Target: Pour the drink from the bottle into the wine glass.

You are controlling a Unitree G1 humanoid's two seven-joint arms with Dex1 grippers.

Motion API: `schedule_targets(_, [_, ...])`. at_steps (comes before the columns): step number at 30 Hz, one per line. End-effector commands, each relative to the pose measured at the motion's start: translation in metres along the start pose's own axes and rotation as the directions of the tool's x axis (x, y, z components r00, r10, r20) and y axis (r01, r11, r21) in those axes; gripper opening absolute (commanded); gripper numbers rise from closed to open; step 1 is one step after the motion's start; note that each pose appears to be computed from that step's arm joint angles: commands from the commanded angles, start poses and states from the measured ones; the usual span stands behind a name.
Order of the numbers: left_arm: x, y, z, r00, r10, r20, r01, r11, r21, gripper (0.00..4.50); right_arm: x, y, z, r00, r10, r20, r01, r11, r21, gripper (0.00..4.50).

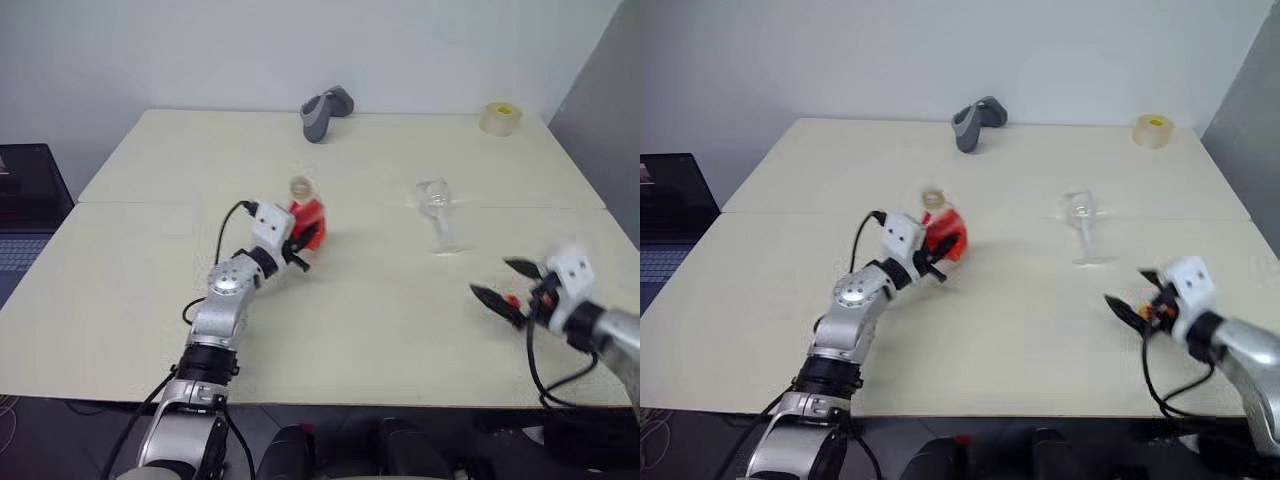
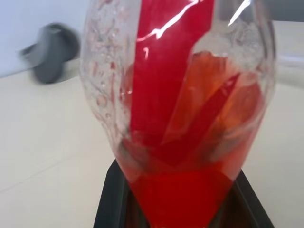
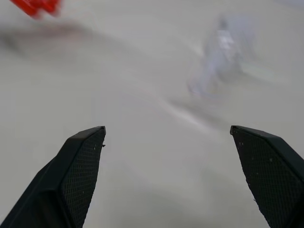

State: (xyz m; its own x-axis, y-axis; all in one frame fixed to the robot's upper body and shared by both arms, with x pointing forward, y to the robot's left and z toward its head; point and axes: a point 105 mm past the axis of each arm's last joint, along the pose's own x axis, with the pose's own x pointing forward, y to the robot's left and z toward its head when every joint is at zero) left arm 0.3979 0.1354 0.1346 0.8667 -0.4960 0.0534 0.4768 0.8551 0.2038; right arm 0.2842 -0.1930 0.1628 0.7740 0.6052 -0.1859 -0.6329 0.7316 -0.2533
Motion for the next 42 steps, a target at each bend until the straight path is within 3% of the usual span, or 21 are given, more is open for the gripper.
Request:
schedule_targets(1, [-0.003, 0.039, 0.016, 0.987, 0.148, 0.065, -0.15, 0.988, 0.02, 0.74, 0.025, 0.033, 0.028, 0.981, 0.178, 0.077, -0.172, 0.982, -0.074, 4.5])
schedule_targets(9, [-0.009, 0.082, 0.004, 0.946, 0.321, 0.04, -0.32, 0.947, -0.017, 0.74, 0.081, 0.081, 0.059, 0.893, 0.405, 0.195, -0.377, 0.911, -0.167, 4.5])
schedule_targets(19, [-0.014, 0.096, -0.023, 0.914, 0.404, -0.037, -0.405, 0.913, -0.04, 0.74, 0.092, 0.09, 0.063, 0.879, 0.425, 0.215, -0.388, 0.901, -0.195, 4.5])
schedule_targets(30, [-0.024, 0.091, -0.03, 0.908, 0.418, -0.018, -0.417, 0.903, -0.098, 4.32, 0.081, 0.097, 0.065, 0.875, 0.434, 0.213, -0.404, 0.899, -0.172, 4.5])
schedule_targets(36, [-0.034, 0.085, -0.026, 0.918, 0.396, 0.0, -0.395, 0.916, -0.077, 4.48, 0.074, 0.098, 0.068, 0.874, 0.437, 0.214, -0.407, 0.897, -0.173, 4.5])
schedule_targets(42, [-0.066, 0.076, -0.017, 0.916, 0.4, 0.007, -0.399, 0.915, -0.054, 4.48, 0.06, 0.088, 0.069, 0.892, 0.399, 0.212, -0.377, 0.916, -0.138, 4.5])
